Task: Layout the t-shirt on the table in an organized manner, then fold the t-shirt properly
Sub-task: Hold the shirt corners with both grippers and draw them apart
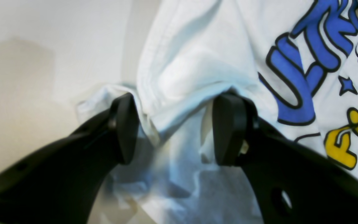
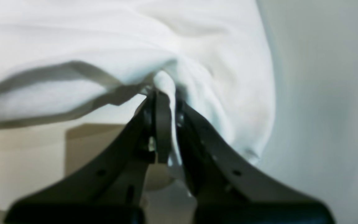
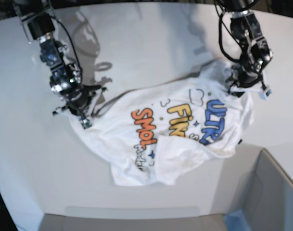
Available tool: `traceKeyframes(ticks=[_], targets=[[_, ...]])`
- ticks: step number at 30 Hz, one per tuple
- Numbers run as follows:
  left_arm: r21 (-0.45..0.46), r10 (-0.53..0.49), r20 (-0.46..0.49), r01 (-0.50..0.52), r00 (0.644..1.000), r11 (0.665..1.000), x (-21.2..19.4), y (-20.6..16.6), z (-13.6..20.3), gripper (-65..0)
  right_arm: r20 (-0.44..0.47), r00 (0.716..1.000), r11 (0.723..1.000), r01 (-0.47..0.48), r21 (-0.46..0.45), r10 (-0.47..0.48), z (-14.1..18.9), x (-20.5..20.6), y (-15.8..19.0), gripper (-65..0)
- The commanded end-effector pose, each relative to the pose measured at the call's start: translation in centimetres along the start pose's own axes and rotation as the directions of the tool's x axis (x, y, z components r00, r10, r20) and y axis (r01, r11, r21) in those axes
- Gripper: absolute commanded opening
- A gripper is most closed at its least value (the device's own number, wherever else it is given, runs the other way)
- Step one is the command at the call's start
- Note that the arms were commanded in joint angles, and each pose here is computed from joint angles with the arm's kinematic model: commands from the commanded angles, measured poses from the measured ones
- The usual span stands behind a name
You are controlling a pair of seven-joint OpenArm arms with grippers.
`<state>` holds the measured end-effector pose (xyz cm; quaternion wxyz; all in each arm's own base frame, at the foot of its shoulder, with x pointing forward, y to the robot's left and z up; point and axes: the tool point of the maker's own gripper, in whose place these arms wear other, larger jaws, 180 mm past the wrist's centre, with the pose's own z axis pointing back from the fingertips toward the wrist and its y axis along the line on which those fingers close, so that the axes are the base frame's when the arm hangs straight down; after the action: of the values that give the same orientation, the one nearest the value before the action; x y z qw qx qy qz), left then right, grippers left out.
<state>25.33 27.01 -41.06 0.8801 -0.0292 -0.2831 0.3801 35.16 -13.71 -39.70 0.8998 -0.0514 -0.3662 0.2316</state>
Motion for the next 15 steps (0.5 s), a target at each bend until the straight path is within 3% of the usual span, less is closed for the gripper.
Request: traceKeyframes(ticks=[1, 4, 8, 15], targets=[[0.020, 0.002, -0.020, -0.001, 1.000, 1.000, -0.4, 0.6, 0.2, -28.8, 0.024, 1.000, 1.000, -0.005, 0.016, 0.005, 0.8, 0.5, 0.6, -65.0], [0.042, -0.022, -0.021, 0.023, 1.000, 0.999, -1.4, 1.9, 1.3, -31.9, 0.050, 0.998, 0.998, -0.027, 0.056, 0.024, 3.1, -0.4, 2.5, -65.0], [0.029, -0.075, 0.058, 0.074, 0.995, 0.997, -0.6, 1.9, 4.6, -33.3, 0.078, 0.997, 0.992, -0.033, 0.120, 0.024, 6.2, -1.4, 5.4, -65.0], [0.022, -0.089, 0.080, 0.088, 0.993, 0.996, -0.4, 1.7, 5.6, -33.5, 0.046, 0.999, 0.994, 0.005, 0.106, -0.010, 6.9, -3.3, 5.0, -65.0]])
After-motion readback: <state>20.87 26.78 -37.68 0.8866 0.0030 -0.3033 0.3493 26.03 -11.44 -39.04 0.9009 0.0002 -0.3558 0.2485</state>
